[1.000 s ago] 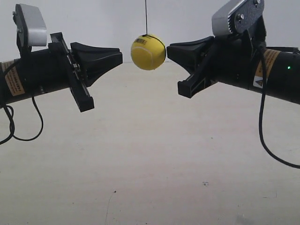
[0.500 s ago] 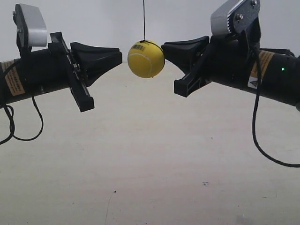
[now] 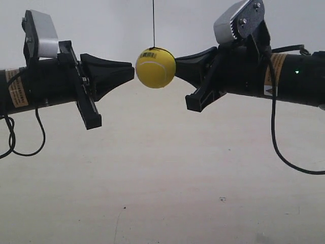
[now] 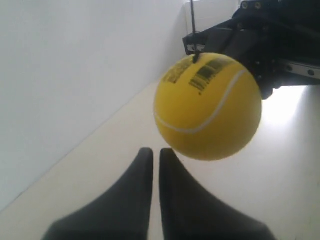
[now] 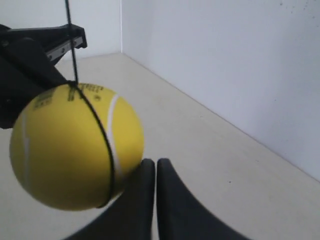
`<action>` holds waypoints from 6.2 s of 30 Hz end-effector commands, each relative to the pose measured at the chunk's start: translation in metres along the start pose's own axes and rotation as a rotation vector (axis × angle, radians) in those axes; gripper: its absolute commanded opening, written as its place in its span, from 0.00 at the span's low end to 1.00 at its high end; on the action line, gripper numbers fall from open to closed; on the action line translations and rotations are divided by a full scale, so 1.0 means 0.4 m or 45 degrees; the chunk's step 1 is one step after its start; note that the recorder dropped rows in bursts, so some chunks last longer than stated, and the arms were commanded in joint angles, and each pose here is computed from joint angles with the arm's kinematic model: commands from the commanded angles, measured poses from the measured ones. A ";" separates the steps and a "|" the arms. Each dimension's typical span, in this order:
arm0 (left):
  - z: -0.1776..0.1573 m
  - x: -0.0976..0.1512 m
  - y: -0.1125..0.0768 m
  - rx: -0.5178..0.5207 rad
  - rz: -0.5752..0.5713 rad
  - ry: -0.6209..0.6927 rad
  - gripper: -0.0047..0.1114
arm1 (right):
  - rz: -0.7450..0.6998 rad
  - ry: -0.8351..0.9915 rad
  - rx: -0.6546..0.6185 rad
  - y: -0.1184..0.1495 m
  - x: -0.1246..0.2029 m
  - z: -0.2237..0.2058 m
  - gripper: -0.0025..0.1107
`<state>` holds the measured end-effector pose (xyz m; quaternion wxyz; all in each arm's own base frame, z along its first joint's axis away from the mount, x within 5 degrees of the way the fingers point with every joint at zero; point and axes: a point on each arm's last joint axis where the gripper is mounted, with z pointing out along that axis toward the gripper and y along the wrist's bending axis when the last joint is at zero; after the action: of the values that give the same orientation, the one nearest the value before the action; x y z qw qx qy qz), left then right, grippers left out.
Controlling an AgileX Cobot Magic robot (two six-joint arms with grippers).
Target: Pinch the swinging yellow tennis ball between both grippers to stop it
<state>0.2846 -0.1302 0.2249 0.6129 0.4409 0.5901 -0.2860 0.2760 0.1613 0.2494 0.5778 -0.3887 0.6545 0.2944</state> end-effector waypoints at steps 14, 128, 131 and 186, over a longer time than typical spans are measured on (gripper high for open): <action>-0.003 -0.018 0.004 0.111 -0.018 -0.020 0.08 | -0.197 0.179 0.007 0.022 -0.060 -0.059 0.02; -0.114 -0.145 0.059 -0.560 -0.312 0.211 0.08 | -0.104 0.134 0.498 0.013 -0.172 -0.198 0.02; -0.143 -0.170 0.046 -0.625 -0.333 0.182 0.08 | -0.095 0.138 0.509 0.011 -0.171 -0.199 0.02; -0.503 -0.257 -0.373 -0.740 -0.135 -0.583 0.08 | 0.077 -0.520 0.551 0.286 -0.151 -0.560 0.02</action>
<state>0.0464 -0.0384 0.3126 0.8122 0.1470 0.5175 -0.2257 0.0639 0.0447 0.3378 0.7576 -0.1708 0.5855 0.2326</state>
